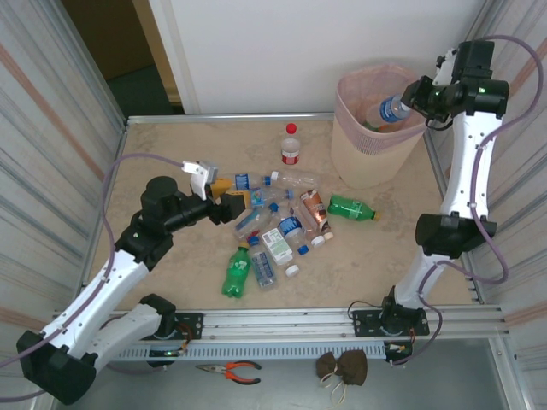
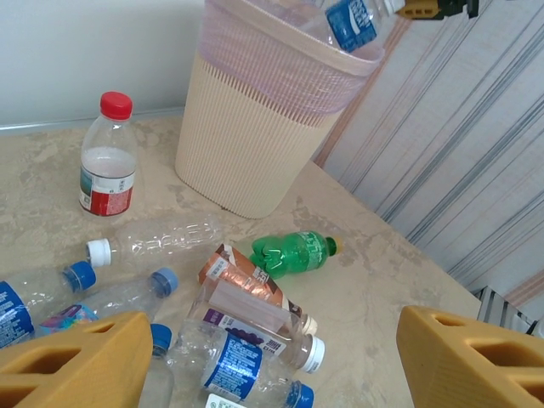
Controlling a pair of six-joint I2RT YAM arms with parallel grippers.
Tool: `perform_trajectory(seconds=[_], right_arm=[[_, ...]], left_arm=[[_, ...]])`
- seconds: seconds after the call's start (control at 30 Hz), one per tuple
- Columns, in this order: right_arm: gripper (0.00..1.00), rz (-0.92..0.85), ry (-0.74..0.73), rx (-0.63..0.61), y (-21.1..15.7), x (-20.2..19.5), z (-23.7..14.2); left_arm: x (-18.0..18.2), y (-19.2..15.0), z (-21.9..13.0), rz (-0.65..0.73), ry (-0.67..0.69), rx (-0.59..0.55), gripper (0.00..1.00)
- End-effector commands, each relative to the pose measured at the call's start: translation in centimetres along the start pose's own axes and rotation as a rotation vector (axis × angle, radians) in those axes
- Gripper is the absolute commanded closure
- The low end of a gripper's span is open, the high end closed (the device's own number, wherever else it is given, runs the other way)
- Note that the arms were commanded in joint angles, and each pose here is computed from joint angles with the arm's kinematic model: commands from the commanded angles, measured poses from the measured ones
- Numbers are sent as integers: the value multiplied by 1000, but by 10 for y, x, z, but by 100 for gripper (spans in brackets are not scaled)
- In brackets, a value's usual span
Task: Put the plastic bottles in the bin
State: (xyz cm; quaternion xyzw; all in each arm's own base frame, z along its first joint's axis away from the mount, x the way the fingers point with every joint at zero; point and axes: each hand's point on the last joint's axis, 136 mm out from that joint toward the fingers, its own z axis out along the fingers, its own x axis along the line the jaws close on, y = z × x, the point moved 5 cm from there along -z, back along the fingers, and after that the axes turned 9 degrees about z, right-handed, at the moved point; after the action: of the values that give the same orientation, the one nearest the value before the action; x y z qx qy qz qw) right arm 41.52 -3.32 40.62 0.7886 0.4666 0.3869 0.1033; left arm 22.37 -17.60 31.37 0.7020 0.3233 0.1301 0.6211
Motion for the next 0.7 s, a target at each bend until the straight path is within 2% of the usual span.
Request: perform_trajectory(seconds=[0.0,0.37,0.67], right_arm=[[80,-44,-21,154,-18,-12,17],[81,-13,-40,343,-34,-39,89],[81,-12,-11,417,-41,-44,140]], left_arm=[[-1,15,-2,30,-3,-35,24],[1,17,1,22,-10,-26,24],[6,20,-3,21,4,-31,24]])
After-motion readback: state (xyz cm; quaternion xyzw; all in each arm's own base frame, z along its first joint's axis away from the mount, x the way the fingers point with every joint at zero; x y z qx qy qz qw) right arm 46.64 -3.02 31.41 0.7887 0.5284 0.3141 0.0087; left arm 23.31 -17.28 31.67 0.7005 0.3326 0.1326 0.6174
